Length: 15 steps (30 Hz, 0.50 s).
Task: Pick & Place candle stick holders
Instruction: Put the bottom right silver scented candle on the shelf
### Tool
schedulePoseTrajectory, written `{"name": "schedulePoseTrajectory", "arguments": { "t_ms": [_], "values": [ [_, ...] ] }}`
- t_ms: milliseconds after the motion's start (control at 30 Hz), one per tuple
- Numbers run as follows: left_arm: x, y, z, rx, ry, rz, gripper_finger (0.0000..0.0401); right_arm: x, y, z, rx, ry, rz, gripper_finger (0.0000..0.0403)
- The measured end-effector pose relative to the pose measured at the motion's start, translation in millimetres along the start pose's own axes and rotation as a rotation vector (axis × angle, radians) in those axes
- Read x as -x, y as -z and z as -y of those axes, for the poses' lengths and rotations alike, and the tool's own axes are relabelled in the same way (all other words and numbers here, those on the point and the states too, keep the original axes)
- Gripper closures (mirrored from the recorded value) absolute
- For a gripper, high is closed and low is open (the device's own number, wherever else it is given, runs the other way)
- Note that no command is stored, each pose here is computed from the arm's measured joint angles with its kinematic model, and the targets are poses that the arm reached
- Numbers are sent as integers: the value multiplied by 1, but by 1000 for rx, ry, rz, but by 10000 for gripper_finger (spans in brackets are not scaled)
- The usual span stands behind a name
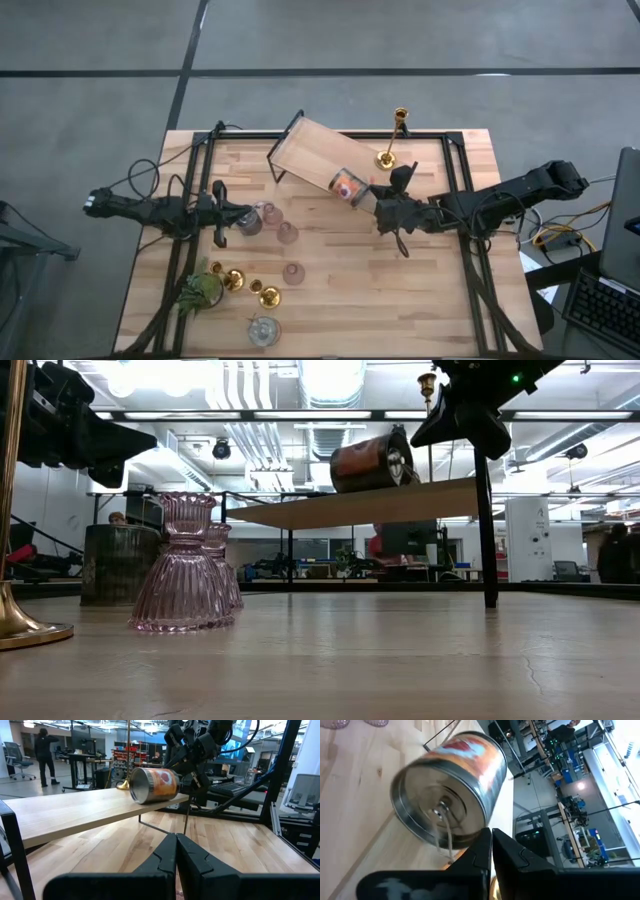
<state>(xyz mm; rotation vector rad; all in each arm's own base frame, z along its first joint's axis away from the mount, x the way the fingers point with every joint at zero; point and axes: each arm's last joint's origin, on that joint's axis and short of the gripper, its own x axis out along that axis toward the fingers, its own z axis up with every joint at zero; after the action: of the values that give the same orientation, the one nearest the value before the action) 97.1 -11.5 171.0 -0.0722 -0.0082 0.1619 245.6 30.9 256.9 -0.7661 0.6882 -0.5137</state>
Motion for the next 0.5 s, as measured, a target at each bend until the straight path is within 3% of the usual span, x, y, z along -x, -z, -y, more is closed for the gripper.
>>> {"name": "schedulePoseTrajectory", "arguments": {
  "t_ms": [500],
  "values": [
    [0, 0, 0, 0, 0, 0, 389, 5, -4, 5, -81, 57, -4, 394]
  ]
}}
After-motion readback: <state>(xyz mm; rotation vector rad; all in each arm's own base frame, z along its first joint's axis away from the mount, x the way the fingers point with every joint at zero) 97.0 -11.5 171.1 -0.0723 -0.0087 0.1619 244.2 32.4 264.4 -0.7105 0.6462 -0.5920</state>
